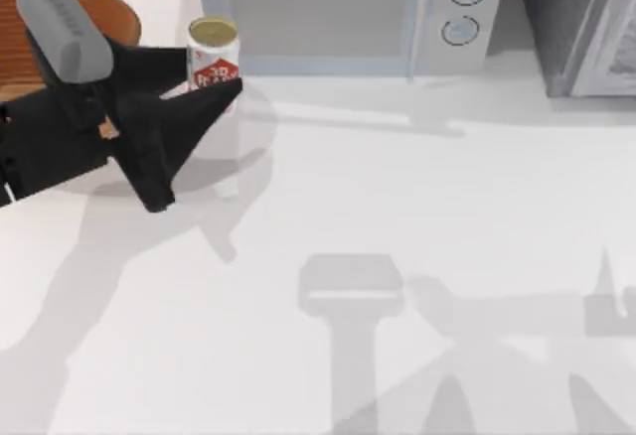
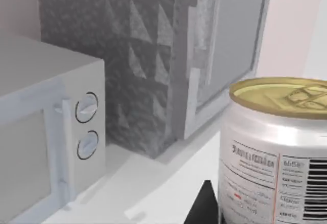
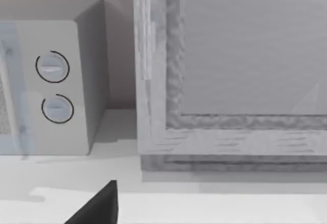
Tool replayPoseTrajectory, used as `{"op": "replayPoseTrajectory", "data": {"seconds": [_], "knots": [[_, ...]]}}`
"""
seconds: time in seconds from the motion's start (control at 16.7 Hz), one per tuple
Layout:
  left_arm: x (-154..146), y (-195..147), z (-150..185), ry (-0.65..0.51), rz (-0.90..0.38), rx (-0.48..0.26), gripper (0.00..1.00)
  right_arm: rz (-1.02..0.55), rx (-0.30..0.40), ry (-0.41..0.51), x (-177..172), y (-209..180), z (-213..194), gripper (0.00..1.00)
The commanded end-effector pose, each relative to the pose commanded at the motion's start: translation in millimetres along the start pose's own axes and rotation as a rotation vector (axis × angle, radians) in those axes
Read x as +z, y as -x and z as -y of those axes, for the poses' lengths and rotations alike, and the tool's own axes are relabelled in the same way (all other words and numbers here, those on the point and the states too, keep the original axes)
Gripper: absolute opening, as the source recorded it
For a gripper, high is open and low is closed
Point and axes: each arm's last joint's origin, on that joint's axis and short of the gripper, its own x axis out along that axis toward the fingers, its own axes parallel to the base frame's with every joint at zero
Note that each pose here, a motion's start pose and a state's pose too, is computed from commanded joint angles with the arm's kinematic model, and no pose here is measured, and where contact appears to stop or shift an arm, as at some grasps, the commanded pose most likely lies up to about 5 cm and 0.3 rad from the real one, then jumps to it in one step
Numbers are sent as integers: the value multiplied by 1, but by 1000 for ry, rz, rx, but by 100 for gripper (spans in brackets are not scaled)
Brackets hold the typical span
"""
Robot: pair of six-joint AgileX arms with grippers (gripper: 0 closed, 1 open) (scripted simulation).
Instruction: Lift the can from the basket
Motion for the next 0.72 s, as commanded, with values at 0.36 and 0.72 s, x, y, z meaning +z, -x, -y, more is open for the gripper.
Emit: {"op": "replayPoseTrajectory", "data": {"seconds": [0.36,0.72], "knots": [[-14,-49,-33,-10,8,-184,0,0,0,0,0,0,0,100],[-59,-97,-59,22,-14,-362,0,0,0,0,0,0,0,100]]}}
